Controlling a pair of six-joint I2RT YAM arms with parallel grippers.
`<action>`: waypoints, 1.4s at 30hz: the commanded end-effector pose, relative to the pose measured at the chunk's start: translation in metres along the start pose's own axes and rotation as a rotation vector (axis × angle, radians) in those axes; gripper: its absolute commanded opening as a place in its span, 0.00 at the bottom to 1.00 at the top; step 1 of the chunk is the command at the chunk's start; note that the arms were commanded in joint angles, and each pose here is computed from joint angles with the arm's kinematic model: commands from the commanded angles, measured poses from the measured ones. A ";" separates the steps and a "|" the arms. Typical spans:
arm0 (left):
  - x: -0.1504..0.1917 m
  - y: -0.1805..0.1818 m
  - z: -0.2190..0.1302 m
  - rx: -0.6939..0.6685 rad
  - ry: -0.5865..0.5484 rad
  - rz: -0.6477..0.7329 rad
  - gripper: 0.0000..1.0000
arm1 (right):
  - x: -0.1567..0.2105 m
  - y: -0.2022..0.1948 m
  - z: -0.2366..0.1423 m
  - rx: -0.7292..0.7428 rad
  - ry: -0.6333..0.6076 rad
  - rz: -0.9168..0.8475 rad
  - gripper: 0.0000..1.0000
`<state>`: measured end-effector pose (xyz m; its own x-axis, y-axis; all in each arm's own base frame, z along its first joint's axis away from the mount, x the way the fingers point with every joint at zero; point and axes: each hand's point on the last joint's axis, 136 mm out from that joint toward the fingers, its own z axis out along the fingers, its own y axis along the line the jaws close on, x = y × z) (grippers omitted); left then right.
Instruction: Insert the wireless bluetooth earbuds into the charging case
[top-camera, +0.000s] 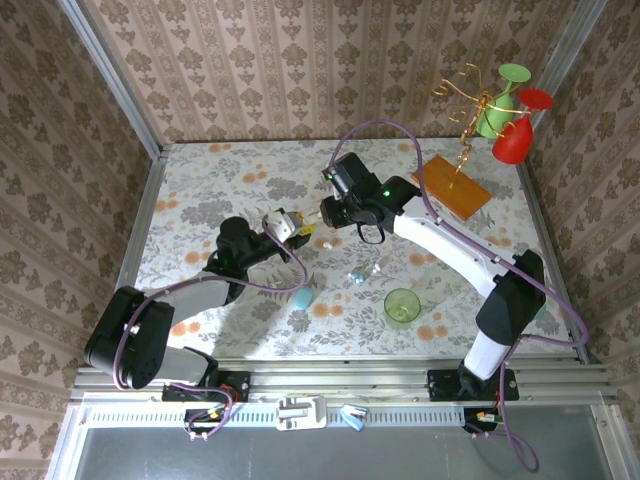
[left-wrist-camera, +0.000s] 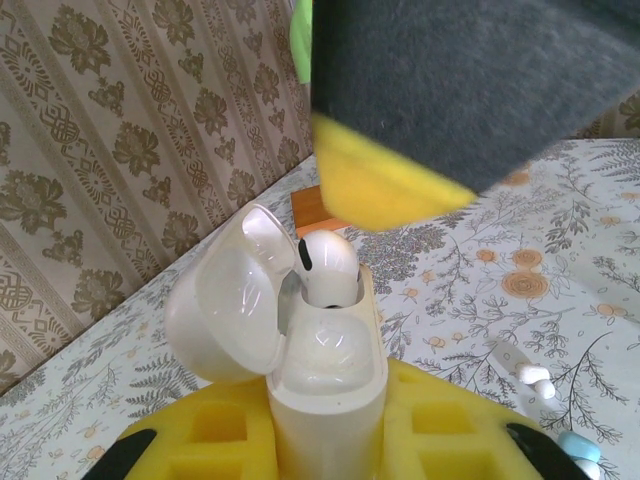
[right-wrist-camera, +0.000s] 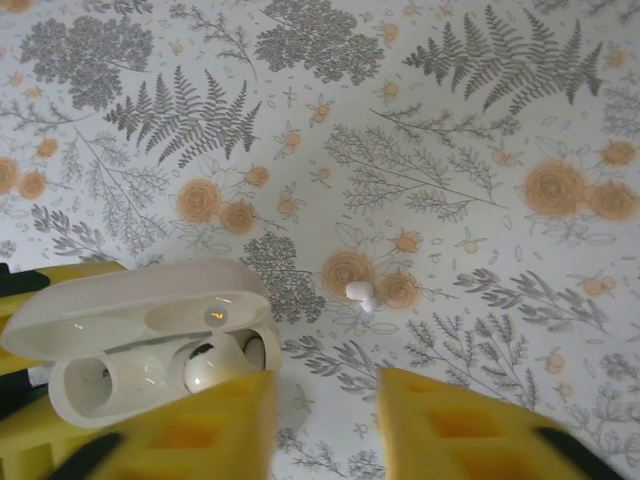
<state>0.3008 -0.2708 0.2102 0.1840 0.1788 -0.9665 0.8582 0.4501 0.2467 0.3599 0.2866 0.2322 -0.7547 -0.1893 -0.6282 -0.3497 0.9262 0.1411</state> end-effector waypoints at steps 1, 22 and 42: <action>-0.002 -0.005 0.001 0.025 -0.007 0.030 0.00 | -0.006 0.014 -0.004 -0.077 -0.025 0.027 0.41; -0.006 -0.001 -0.002 -0.003 -0.018 0.026 0.00 | 0.017 -0.006 0.023 -0.061 0.078 0.133 0.31; 0.001 -0.004 0.000 0.010 0.002 0.016 0.00 | 0.005 -0.013 0.004 -0.061 0.003 0.108 0.01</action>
<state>0.2998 -0.2706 0.1967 0.1407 0.2116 -0.9672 0.8648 0.4494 0.2241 0.3581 0.3026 0.2218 -0.8051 -0.1007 -0.5845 -0.3442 0.8819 0.3221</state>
